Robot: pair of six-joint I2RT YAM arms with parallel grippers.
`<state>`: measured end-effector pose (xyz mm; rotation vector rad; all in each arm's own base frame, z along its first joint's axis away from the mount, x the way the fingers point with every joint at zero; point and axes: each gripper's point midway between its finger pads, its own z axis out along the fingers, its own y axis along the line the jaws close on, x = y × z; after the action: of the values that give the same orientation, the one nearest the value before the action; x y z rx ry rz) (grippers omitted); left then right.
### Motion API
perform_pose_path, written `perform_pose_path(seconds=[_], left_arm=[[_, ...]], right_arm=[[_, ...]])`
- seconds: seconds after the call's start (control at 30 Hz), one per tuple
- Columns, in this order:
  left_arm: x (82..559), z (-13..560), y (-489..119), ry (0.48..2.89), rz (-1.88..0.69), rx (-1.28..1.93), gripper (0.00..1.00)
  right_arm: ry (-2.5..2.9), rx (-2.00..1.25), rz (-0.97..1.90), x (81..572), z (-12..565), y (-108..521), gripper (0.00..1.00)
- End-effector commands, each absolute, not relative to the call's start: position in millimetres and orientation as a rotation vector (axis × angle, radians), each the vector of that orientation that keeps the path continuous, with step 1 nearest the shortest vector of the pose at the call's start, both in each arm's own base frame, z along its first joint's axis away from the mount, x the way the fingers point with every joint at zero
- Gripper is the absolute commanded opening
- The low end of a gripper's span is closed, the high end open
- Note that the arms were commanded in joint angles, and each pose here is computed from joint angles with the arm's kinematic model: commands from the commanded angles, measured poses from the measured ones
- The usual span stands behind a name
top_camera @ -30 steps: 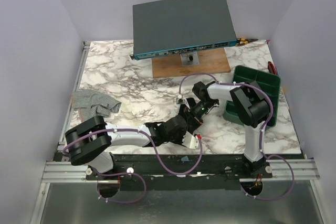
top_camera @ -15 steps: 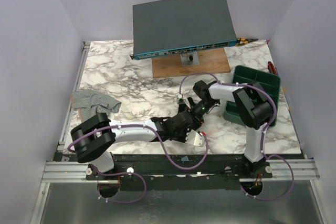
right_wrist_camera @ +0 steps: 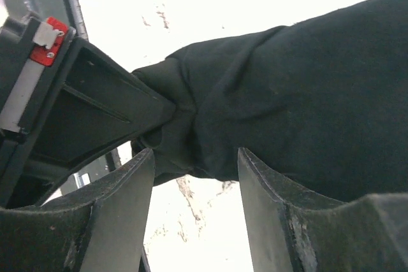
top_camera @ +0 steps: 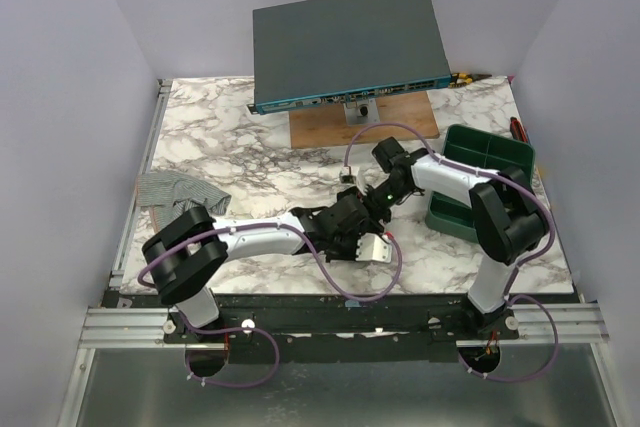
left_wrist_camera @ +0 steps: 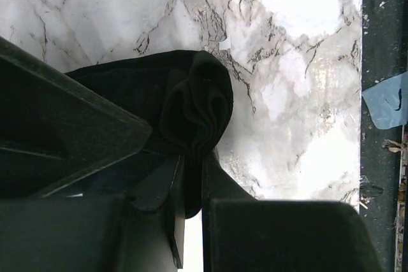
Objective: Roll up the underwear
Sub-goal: Roll the underwear to the center of the board.
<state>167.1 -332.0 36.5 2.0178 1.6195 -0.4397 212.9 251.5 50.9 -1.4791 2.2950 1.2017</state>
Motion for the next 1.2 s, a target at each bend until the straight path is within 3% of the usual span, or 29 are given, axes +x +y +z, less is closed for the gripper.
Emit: perform_pose_path(seconds=[0.0,0.57,1.17], left_arm=[[148,29,-331,1.684,-0.591,2.044,0.0],[160,35,-331,1.915,-0.901,1.872,0.0],[172,39,-332,2.09,-1.208,1.763,0.0]], right_arm=[[2.332,-1.412,1.047,236,51,242,0.59],[2.18,-1.266,0.881,265,103,225,0.59],[2.203,-1.059,0.528,291,98,174,0.59]])
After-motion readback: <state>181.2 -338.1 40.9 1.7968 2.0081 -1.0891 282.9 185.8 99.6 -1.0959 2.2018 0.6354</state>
